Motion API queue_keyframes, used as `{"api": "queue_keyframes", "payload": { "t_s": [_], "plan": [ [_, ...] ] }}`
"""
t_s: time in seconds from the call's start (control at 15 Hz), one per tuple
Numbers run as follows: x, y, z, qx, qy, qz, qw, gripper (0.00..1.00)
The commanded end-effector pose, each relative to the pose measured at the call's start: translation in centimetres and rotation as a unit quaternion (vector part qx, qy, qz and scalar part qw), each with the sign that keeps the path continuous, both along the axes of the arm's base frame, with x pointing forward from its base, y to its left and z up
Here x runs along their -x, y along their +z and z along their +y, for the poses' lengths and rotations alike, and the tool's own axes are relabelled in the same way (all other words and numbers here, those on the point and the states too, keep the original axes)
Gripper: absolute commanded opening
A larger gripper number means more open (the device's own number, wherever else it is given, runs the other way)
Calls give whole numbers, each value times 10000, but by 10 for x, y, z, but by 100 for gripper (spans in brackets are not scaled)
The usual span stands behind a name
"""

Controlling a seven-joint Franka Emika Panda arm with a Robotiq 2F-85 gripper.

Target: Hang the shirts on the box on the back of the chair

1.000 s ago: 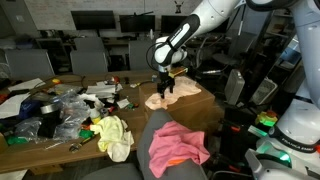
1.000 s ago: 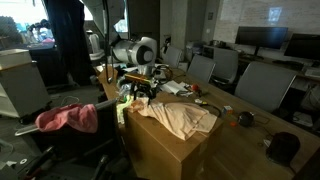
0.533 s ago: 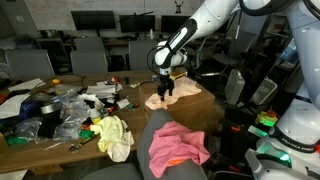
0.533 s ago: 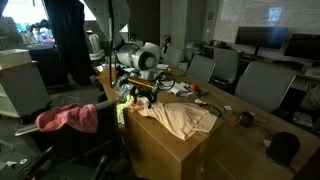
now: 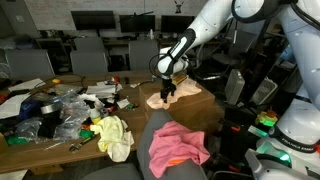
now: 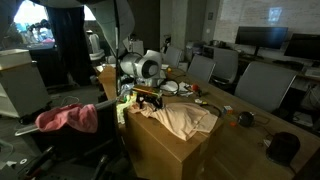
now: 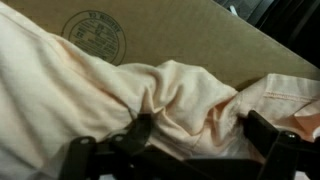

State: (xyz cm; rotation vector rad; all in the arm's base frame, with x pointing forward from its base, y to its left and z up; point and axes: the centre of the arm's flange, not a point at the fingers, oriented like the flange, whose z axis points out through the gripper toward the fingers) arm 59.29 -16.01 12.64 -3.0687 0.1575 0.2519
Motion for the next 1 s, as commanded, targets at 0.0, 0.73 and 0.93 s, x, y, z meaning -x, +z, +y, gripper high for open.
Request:
{"api": "queue_keyframes", "payload": {
  "t_s": [0.0, 0.73, 0.93],
  "plan": [
    [-4, -7, -4, 210, 59, -62, 9997, 74],
    [15, 34, -3, -70, -144, -193, 9997, 0],
    [35, 73, -4, -121, -317, -519, 9981, 4]
  ]
}}
